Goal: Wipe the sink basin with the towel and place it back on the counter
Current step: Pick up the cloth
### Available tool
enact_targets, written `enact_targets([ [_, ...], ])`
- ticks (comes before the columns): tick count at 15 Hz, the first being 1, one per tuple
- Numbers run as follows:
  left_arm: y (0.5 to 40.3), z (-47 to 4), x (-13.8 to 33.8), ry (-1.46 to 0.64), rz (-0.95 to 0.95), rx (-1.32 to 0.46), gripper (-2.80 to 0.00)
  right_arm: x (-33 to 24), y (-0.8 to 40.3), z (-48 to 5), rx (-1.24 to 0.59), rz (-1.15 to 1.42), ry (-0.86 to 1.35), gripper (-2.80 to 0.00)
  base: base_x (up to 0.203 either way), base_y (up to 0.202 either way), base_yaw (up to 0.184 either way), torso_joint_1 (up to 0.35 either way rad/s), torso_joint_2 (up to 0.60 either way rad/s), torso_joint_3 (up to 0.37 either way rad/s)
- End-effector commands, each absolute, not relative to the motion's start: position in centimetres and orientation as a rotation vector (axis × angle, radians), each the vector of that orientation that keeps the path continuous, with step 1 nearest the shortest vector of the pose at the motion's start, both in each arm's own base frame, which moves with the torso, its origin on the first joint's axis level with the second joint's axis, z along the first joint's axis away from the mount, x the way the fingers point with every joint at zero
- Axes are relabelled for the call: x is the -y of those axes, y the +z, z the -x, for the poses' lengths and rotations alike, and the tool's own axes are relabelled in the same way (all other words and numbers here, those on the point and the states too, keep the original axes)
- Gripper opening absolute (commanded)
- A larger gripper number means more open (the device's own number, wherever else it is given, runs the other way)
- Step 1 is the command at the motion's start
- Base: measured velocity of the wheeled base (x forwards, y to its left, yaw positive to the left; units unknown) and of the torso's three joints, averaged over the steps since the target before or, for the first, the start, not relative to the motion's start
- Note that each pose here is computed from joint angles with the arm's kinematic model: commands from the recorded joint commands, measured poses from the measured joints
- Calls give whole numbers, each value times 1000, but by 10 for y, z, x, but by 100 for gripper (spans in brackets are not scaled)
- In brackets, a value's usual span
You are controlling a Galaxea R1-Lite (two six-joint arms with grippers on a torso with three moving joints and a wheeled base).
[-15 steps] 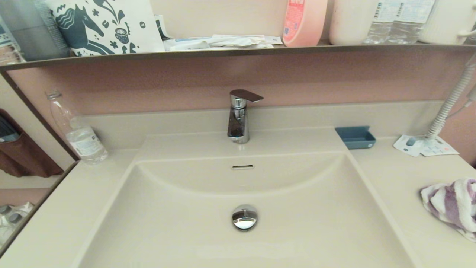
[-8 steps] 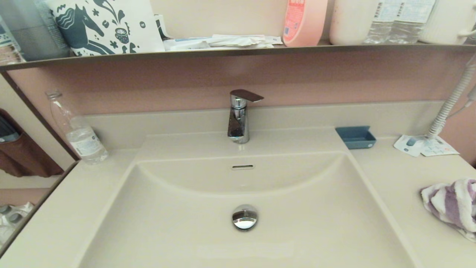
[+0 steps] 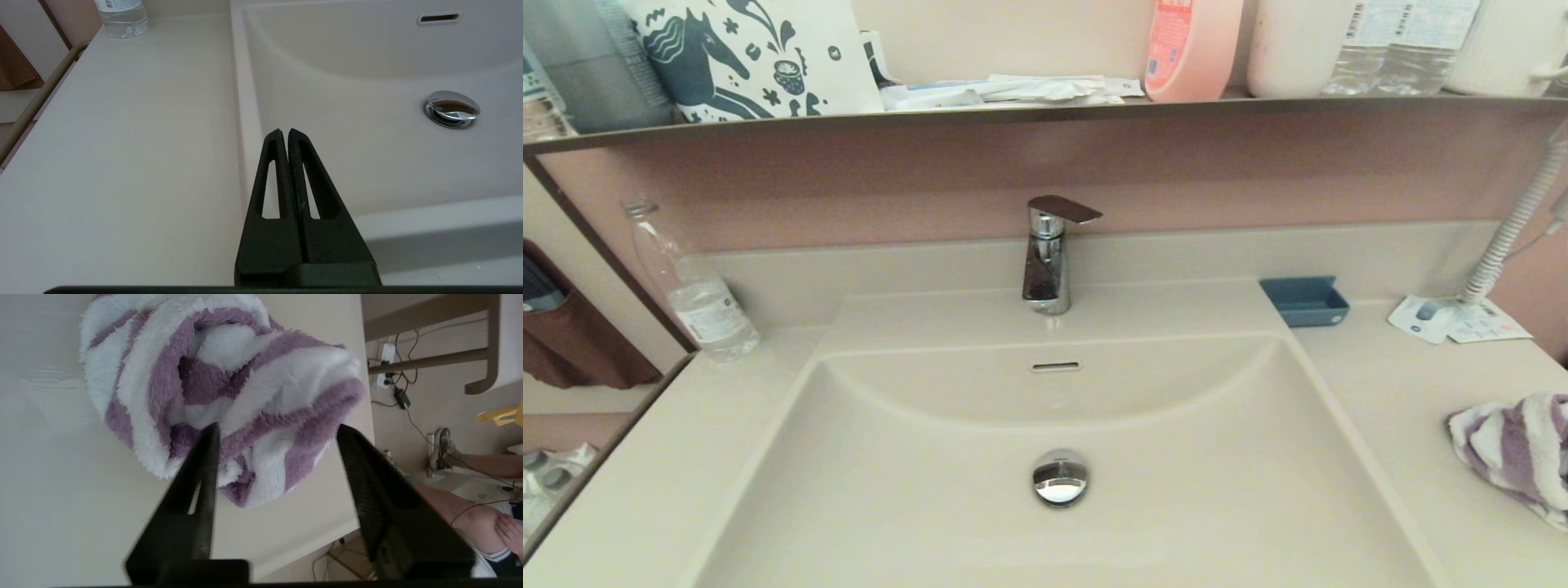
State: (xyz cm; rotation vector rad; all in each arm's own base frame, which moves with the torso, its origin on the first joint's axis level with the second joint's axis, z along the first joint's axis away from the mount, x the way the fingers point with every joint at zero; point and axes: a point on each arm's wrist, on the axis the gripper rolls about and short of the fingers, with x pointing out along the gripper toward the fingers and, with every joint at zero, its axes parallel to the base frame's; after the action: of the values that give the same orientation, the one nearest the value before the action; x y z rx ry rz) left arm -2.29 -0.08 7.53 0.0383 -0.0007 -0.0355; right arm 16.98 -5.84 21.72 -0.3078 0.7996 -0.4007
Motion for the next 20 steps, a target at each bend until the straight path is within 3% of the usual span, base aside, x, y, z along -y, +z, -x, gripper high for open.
enact_targets([
  [1, 75, 23, 1, -36, -38, -1, -280, 64, 207, -185, -871, 308, -386, 0, 0, 0, 0, 0, 0, 0],
  [8, 75, 23, 1, -37, -38, -1, -280, 77, 178, -212, -1011, 298, -341, 0, 0, 0, 0, 0, 0, 0],
  [17, 75, 23, 1, -36, -38, -1, -280, 81, 138, -256, -1050, 308, -297, 0, 0, 0, 0, 0, 0, 0],
  [18, 75, 23, 1, -37, -38, -1, -280, 80, 137, -257, -1056, 307, -290, -280, 0, 0, 0, 0, 0, 0],
  [20, 75, 23, 1, -36, -38, -1, -280, 80, 135, -256, -1060, 302, -288, -280, 0, 0, 0, 0, 0, 0],
])
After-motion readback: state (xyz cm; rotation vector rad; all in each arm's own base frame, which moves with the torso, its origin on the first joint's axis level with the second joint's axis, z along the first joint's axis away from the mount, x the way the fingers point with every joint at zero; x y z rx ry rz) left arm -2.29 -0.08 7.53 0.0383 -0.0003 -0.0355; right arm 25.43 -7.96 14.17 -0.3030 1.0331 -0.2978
